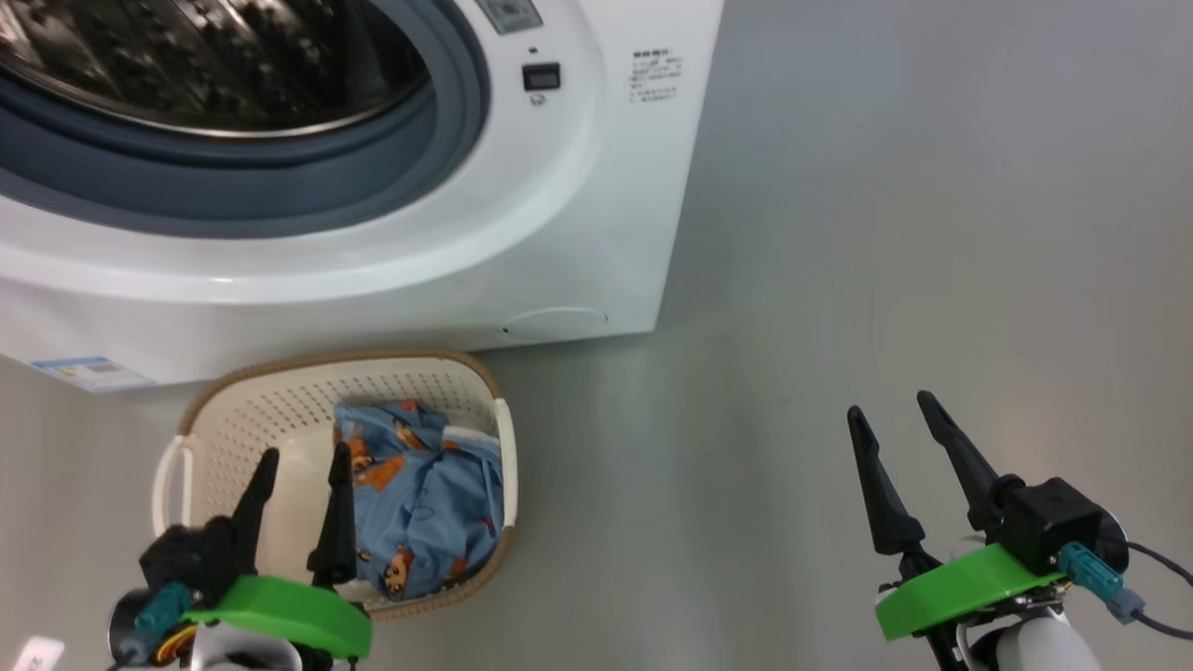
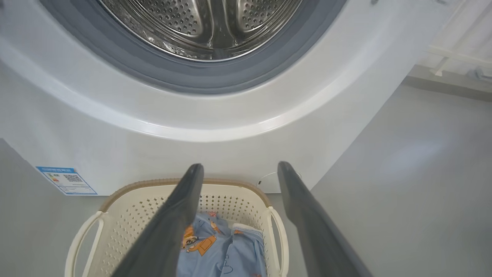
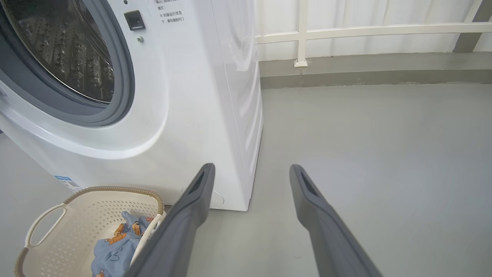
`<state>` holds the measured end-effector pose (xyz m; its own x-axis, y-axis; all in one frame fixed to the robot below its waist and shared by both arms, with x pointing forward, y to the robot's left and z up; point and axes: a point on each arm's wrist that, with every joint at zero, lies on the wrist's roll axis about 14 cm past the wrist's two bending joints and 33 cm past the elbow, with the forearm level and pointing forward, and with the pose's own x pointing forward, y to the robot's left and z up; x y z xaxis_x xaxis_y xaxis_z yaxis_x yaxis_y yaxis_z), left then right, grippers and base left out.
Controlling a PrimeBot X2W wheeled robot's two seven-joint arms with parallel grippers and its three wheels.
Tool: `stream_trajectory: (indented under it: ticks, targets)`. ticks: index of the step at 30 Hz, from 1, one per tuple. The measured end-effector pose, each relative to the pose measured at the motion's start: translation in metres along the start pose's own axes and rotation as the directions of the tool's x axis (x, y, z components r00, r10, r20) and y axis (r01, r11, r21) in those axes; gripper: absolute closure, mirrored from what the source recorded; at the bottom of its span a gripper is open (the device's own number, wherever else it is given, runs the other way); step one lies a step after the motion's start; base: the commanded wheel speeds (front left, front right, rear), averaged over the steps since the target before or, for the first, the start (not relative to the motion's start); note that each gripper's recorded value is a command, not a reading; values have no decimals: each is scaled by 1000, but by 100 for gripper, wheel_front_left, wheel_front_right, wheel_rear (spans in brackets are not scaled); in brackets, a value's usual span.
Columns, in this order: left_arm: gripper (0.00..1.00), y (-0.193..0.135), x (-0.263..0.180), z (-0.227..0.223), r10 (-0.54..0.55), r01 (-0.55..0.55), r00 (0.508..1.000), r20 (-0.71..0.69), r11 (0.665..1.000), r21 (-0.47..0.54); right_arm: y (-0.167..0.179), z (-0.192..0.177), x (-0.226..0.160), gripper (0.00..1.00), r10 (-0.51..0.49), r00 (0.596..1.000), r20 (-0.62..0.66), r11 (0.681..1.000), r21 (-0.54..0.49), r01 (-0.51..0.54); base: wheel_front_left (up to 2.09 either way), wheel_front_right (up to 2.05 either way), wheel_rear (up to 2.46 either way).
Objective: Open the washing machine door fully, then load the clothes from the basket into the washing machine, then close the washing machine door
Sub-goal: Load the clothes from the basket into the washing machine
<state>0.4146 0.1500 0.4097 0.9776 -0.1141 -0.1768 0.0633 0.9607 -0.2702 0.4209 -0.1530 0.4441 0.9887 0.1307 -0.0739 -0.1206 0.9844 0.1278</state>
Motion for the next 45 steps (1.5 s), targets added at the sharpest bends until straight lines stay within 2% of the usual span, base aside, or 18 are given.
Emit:
stream_trajectory:
  ticks: [15,22,30,45]
  targets:
    - [0,18,68,-84,-21,10,976,-215,999,-51,-24,-49,30,0,-46,994,-100,999,-3,46,0,0,0]
    - [0,28,76,-137,-18,-8,939,-343,997,-74,-35,-74,40,0,-65,987,-145,998,4,66,0,0,0]
    - [0,39,69,-198,-23,-16,864,-504,997,-74,-48,-98,43,0,-94,976,-194,995,2,96,0,0,0]
    - [0,62,76,-271,-12,-15,736,-676,999,-34,-66,-130,36,0,-139,953,-269,989,10,147,0,0,0]
